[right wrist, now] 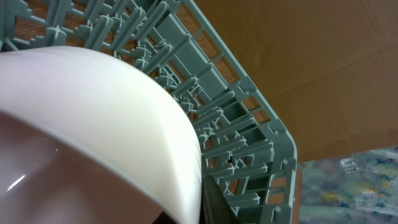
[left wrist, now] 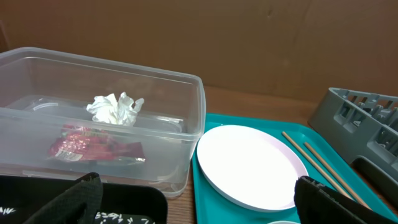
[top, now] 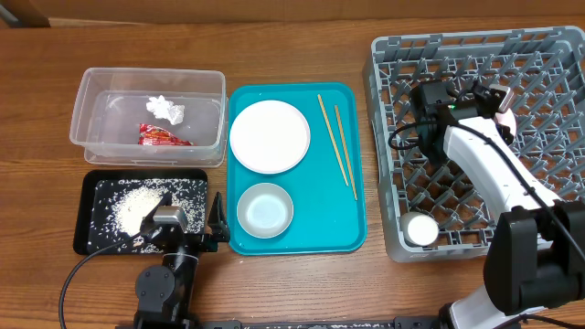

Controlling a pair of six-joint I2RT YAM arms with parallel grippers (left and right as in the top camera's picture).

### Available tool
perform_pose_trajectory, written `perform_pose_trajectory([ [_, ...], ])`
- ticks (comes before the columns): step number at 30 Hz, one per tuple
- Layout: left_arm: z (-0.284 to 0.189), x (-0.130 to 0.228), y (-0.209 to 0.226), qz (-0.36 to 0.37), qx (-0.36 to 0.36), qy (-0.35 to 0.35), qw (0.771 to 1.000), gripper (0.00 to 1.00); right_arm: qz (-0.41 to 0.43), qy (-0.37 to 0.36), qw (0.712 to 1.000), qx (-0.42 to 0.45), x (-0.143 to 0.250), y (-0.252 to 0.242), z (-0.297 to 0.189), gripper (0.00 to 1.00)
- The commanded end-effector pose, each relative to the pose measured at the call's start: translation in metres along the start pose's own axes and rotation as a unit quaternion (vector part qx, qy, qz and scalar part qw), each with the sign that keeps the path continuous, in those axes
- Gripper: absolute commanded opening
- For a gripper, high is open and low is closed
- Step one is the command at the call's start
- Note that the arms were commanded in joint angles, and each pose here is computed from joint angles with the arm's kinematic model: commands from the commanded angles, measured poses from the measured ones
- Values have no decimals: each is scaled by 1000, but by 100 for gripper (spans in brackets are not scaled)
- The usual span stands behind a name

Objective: Sort waste into correct bins and load items into the dishwasher
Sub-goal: 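Carry the pink bowl into the rack and set it down, then reach the right gripper back and grasp the white bowl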

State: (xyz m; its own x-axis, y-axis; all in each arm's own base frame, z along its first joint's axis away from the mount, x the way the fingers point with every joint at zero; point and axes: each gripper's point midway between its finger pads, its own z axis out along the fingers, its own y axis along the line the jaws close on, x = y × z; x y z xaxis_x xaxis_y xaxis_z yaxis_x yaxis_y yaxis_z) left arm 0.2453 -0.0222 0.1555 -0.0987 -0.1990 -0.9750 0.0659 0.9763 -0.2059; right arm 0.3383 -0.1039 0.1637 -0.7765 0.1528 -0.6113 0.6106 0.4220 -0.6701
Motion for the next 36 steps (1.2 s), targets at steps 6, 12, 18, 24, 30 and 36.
perform_pose_trajectory([
  [6, 0, 0, -1, -4, 4, -2, 1000, 100, -76, 17, 996, -46, 24, 23, -28, 17],
  [12, 0, 0, -1, -4, 4, -2, 1000, 100, -47, -8, 996, -70, 26, 24, -58, 48],
  [18, 0, 0, -1, -4, 4, -2, 1000, 100, -42, 10, 977, -211, 34, 50, -124, 62],
  [24, 0, 0, -1, -4, 4, -2, 1000, 100, -155, 68, 878, -447, 79, 110, -227, 63],
  [30, 0, 0, -1, -4, 4, -2, 1000, 100, -275, 121, 706, -642, 152, 143, -329, 63],
  [36, 0, 0, -1, -4, 4, -2, 1000, 100, -286, 144, 703, -635, 196, 175, -330, 63],
])
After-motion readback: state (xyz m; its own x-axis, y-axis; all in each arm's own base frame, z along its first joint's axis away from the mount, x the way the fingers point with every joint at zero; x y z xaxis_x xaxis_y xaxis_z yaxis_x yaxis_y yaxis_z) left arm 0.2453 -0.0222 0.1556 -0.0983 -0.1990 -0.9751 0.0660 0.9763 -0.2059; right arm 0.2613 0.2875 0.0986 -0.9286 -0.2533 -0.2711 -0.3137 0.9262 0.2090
